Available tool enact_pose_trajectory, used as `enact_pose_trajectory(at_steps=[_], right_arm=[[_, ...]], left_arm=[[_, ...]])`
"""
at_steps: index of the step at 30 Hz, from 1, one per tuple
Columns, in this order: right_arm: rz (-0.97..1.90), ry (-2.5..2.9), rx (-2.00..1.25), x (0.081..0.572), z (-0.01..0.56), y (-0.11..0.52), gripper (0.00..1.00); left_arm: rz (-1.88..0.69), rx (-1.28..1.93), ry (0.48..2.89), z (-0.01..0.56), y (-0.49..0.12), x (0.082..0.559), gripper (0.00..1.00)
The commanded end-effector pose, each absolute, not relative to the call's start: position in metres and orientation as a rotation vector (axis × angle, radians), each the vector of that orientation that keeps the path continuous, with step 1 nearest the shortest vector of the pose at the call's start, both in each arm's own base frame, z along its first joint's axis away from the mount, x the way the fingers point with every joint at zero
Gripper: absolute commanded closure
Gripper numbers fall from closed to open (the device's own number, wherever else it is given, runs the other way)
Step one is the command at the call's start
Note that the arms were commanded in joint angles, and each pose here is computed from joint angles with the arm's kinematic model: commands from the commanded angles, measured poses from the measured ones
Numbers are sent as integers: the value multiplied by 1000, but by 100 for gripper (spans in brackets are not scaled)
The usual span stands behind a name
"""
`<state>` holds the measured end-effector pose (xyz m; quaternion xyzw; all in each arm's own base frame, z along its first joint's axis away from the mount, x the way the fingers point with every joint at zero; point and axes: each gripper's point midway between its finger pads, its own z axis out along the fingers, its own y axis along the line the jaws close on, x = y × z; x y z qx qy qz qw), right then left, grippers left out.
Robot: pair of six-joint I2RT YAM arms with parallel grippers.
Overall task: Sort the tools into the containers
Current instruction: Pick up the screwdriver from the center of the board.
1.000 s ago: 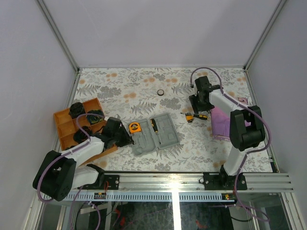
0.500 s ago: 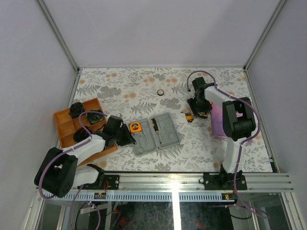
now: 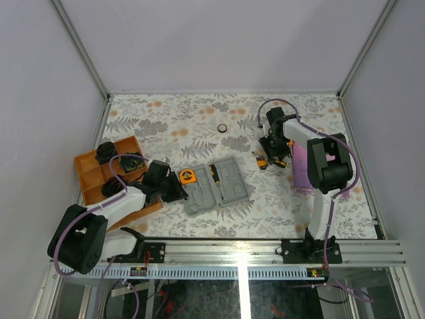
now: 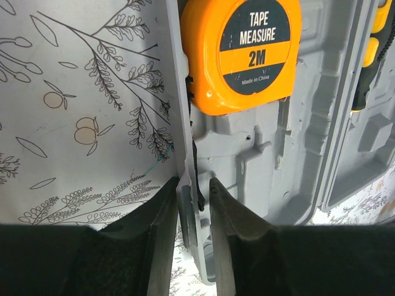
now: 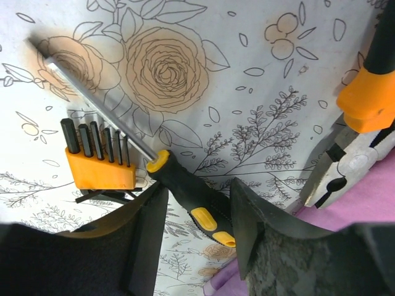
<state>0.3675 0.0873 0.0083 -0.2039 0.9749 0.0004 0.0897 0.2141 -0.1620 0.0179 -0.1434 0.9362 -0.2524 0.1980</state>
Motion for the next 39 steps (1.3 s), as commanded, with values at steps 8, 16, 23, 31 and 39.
enact_pose_trajectory(at_steps=[8,16,23,31,39], right_arm=[[127,2926,-500,350,19,99,69],[172,2870,-310,352,49,107,86],[196,2762,-158,348,82,107,95],[543,2520,-85,330,136,148,100],[744,2398,-198,285,152,206,100]], left_arm=[[-732,-362,2602,26,-166,219,74],[-754,-301,2611,28,-169,217,72],[-771,-240,2624,27,-173,216,70],[-741,-161,2656,21,-181,215,74],[-695,-160,2639,24,-179,222,75]])
